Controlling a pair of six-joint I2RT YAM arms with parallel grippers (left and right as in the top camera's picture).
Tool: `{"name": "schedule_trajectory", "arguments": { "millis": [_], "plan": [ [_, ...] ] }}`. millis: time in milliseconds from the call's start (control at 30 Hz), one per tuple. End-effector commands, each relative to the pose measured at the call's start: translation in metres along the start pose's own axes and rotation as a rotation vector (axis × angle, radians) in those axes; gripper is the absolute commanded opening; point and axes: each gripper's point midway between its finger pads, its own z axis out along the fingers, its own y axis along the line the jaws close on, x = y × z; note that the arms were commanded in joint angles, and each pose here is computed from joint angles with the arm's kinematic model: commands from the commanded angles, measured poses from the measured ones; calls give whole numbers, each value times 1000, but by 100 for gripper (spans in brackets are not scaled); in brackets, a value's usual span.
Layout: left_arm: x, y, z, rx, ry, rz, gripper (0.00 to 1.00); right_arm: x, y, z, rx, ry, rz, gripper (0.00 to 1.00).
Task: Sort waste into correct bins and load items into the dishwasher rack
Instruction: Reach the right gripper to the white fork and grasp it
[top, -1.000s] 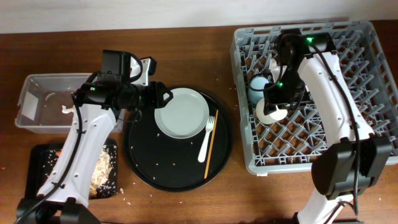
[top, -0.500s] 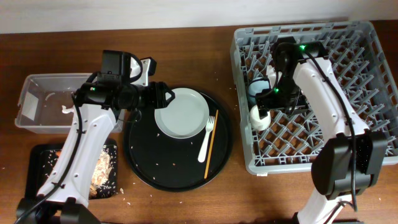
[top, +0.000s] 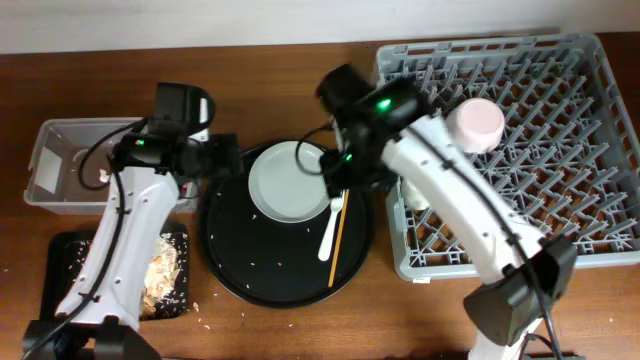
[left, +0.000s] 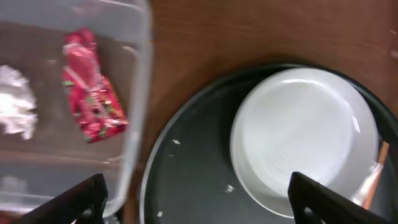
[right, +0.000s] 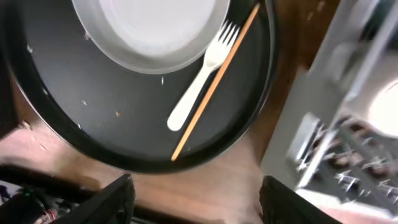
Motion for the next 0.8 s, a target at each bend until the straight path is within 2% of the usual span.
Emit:
{"name": "schedule_trajectory", "arguments": {
  "millis": [0,33,67,100,133,167,200,300,333,367,467,567,767],
  "plan": [
    [-14,37,-2,-61,-42,-89,99,3,7,31,48,-11,88,53],
    [-14,39,-2,-65,-40,-94,99,6,7,41,44,5,109,52],
    [-14,39,-2,-66,-40,-94,99,12,9,62,14,41,138,46],
    [-14,39,-2,-66,-40,-94,99,14,13,71,-8,50,137,46],
    [-14,39,-2,-65,-40,-94,99,17,18,90,-51,63,136,67],
    [-14,39,-2,-66,-40,-94,99,18,18,105,-69,63,136,79],
    [-14,39,-2,-66,-40,-94,99,21,14,124,-64,55,180,78],
    [-14,39,-2,-66,-41,-94,99,14,-17,141,85,-33,335,32],
    [-14,39,-2,-65,-40,-94,99,10,-21,141,103,-62,346,19],
    [-14,39,-2,-65,-41,-94,99,6,-20,141,97,-77,345,12],
    [-14,39,-2,-66,-41,-94,99,2,-17,144,91,-101,436,11],
    [-14,39,-2,-65,-40,-93,99,-1,0,157,73,-117,439,13],
    [-14,39,-2,-65,-41,-93,99,-14,-21,164,225,-238,458,9]
  ]
}}
